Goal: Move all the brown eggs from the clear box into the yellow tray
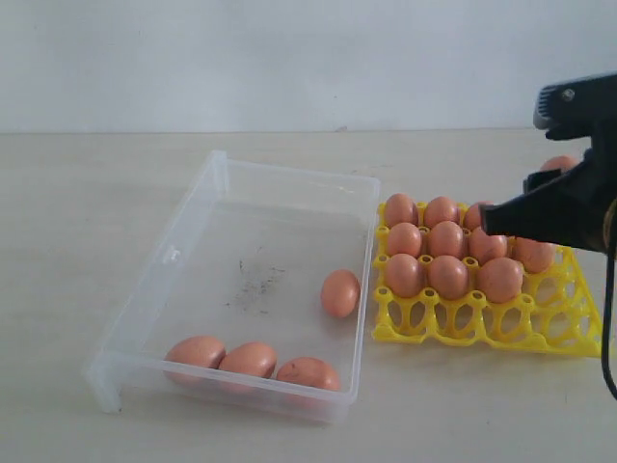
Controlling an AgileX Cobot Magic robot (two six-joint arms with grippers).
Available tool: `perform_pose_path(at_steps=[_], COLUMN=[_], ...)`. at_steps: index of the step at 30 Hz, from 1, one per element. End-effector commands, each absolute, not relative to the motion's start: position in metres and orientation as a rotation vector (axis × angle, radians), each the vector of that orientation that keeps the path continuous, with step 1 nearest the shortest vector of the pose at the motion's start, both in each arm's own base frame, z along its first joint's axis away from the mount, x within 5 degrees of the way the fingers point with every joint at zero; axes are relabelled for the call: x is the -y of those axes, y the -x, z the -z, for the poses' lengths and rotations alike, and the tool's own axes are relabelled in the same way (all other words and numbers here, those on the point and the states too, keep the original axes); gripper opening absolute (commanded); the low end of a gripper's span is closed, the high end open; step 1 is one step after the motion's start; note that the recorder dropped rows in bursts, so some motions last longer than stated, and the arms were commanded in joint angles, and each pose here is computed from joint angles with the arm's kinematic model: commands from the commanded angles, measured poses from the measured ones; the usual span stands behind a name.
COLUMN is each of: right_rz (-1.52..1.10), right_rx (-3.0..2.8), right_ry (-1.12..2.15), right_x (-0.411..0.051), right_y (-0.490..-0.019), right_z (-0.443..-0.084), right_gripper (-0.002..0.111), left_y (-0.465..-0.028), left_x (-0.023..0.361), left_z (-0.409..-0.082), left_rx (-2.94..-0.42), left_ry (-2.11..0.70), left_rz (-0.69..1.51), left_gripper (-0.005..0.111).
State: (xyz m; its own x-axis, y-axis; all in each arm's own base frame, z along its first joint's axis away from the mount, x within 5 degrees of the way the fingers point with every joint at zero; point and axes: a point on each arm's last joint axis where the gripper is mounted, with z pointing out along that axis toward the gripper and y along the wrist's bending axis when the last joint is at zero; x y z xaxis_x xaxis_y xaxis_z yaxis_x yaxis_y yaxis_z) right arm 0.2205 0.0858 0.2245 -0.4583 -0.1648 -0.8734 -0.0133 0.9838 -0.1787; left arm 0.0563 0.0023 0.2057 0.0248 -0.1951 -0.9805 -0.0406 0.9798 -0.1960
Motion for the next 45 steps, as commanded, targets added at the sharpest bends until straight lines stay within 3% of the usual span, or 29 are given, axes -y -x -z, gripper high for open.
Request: perform_pose_path(at_steps=[1, 16, 24, 32, 40, 45], right_rz=[0.255, 0.303, 0.462, 0.432, 0.567, 0.651], right_rx=[-2.031, -2.078, -2.129, -2.125, -2.137, -2.089], right_ry=[0.023, 0.087, 0.132, 0.061, 0.036, 0.052], right_x=[-0.070, -0.067, -0.070, -0.077, -0.073, -0.069], right_y=[-0.212, -0.206, -0.220, -0.232, -0.237, -0.238], right_z=[-0.214, -0.200, -0.177, -0.175, -0.155, -0.160], right_gripper=[0.000, 0.000, 0.000, 0.000, 0.000, 0.000], left_y=[-0.056, -0.056, -0.056, -0.056, -0.056, -0.056], left_x=[-0.002, -0.002, -0.002, -0.002, -0.002, -0.002], left_z=[-0.207, -0.207, -0.207, -0.207, -0.207, -0.207], left_rx=[-1.542, -1.542, -1.542, -1.542, -1.542, -1.542], left_ry=[0.186, 0.186, 0.186, 0.186, 0.186, 0.186], left_rz=[0.125, 0.125, 0.125, 0.125, 0.125, 0.125], left_gripper=[0.004, 0.004, 0.004, 0.004, 0.004, 0.004])
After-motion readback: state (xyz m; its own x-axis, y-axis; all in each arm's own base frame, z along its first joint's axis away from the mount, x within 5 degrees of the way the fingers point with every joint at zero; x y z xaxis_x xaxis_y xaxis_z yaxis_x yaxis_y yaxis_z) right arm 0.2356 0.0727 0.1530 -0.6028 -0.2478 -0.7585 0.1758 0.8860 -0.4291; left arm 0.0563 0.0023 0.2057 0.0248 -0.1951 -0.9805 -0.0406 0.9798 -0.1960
